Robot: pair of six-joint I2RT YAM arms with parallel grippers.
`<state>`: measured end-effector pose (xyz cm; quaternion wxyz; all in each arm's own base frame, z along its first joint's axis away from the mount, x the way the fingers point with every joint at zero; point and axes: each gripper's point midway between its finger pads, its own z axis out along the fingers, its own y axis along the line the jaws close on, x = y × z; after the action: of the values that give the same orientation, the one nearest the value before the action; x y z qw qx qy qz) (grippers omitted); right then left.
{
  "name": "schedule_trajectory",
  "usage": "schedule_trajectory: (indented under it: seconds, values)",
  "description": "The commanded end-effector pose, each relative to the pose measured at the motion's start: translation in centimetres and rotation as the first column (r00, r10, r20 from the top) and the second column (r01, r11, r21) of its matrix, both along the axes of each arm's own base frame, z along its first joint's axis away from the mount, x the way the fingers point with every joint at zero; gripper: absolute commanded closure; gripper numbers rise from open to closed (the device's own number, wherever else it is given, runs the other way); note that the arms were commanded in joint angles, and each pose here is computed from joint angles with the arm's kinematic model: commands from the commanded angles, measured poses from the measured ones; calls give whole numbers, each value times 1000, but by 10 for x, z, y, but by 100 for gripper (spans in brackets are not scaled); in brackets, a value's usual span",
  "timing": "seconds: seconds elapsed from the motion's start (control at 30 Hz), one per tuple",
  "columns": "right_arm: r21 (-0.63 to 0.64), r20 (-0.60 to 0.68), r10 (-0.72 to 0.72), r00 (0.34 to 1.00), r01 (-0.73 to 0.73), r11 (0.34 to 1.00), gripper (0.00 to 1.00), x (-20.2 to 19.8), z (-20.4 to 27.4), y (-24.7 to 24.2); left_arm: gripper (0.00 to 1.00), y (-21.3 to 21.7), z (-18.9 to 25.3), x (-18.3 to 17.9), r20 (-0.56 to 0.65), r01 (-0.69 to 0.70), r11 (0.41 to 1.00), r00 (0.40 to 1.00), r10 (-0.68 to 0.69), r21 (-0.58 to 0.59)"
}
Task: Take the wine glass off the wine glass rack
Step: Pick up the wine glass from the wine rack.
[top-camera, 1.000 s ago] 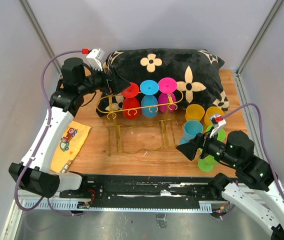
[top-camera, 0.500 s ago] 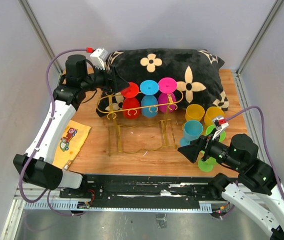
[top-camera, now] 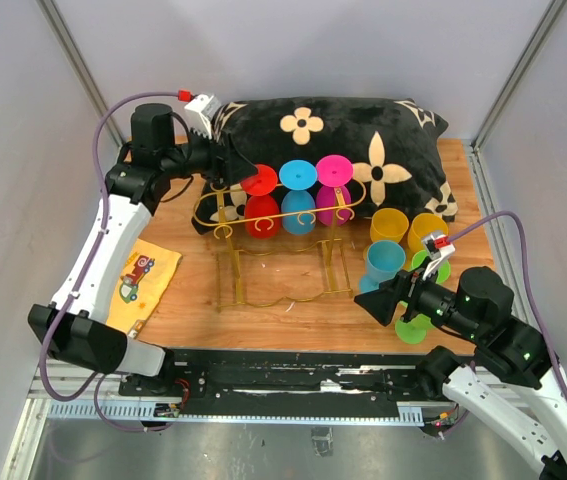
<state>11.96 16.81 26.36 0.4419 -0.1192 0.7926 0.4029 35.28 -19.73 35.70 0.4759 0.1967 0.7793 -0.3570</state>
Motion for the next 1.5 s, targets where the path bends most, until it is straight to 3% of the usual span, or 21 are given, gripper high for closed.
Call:
schedule_trajectory:
  seconds: [0.0, 0.5, 0.73, 1.47]
  values:
    - [-17, -26, 11, 1000, -11, 1000, 12, -3, -8, 1, 35, -5, 10, -7, 23, 75, 997, 997, -75, -5]
    - [-42, -48, 11, 999, -13, 999, 12, -3, -14, 1, 47, -6, 9, -3, 20, 98, 995, 995, -98, 21]
    - [-37, -43, 8, 999, -9, 999, 12, -3, -11, 0, 49, -12, 10, -15, 0, 145, 989, 989, -145, -21]
    - [-29, -45, 13, 999, -14, 999, 12, -5, -8, 1, 54, -11, -3, -13, -29, 161, 987, 987, -160, 11]
